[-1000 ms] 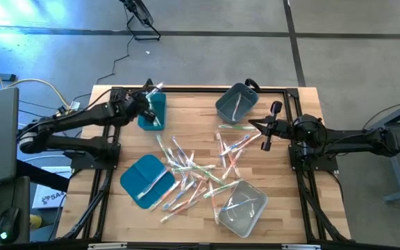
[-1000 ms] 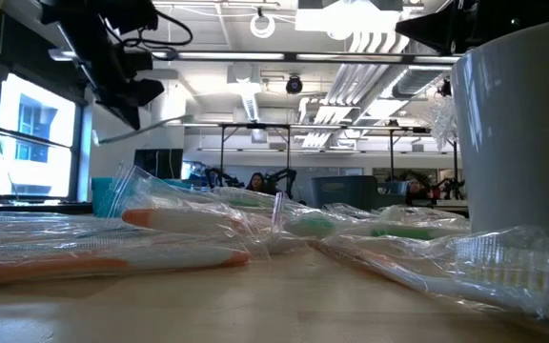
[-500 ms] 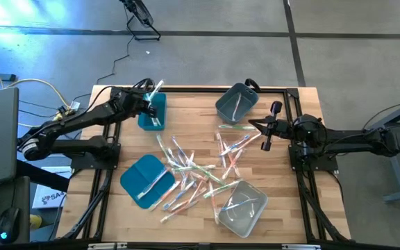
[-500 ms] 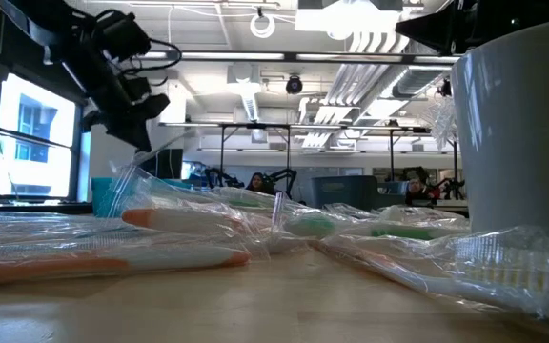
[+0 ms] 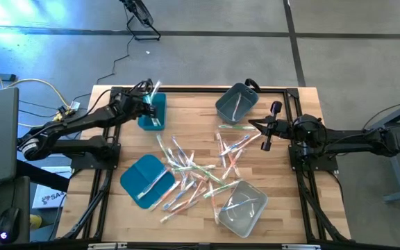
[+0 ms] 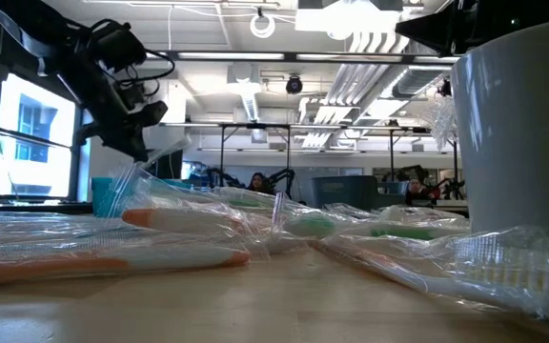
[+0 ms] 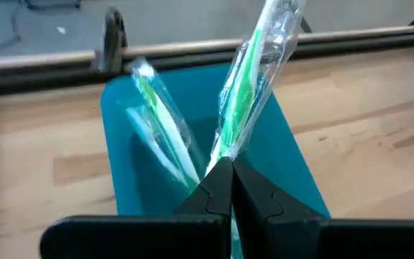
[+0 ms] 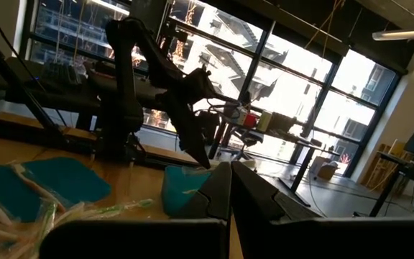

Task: Pick & Place Toothbrushes
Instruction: Put the green toothbrush into the blue bin, then put the orange toothbrush into the dark gray bin

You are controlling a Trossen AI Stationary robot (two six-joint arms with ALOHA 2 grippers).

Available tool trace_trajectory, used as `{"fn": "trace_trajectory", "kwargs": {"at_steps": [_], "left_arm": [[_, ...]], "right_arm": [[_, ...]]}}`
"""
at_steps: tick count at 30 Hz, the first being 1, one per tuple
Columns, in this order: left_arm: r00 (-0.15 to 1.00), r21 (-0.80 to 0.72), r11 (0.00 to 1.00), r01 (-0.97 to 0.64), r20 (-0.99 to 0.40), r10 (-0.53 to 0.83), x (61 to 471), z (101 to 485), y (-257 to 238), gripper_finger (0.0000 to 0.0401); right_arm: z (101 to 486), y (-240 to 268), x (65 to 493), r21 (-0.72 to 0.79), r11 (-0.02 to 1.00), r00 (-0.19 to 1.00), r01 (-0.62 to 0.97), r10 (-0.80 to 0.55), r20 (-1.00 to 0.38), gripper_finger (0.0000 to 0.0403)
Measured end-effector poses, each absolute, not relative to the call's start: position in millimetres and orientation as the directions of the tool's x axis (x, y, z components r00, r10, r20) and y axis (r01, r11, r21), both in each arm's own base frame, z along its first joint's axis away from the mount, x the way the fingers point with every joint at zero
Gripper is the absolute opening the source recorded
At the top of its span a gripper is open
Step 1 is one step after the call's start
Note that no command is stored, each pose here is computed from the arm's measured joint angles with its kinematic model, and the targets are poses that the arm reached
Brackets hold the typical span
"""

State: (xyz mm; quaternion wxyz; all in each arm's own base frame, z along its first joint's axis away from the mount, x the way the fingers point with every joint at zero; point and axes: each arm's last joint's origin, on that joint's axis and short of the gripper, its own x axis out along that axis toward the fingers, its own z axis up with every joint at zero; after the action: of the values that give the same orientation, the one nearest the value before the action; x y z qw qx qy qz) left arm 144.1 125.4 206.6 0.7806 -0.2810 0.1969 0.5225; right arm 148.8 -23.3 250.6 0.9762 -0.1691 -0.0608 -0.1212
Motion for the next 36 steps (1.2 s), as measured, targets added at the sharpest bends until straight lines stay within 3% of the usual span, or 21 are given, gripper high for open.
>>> {"fn": "trace_trajectory", "kwargs": {"at_steps": [17,29,36], "left_arm": [[0.354,-0.271,0.231,-0.934,-0.640,0.681,139,189,121,0.0005],[0.335,-0.272,0.205,-0.940,-0.633,0.698,138,189,122,0.0119],[0.322,-0.241,0.217,-0.946,-0.629,0.708,138,189,122,0.0136]], "right_arm": [[251,-23,149,-0.315,0.914,0.963,0.257,-0.216,0.160,0.0003],[251,-23,149,-0.315,0.914,0.963,0.257,-0.216,0.160,0.0003],[251,-23,149,-0.315,0.914,0.963,0.257,-0.216,0.160,0.0003]]}}
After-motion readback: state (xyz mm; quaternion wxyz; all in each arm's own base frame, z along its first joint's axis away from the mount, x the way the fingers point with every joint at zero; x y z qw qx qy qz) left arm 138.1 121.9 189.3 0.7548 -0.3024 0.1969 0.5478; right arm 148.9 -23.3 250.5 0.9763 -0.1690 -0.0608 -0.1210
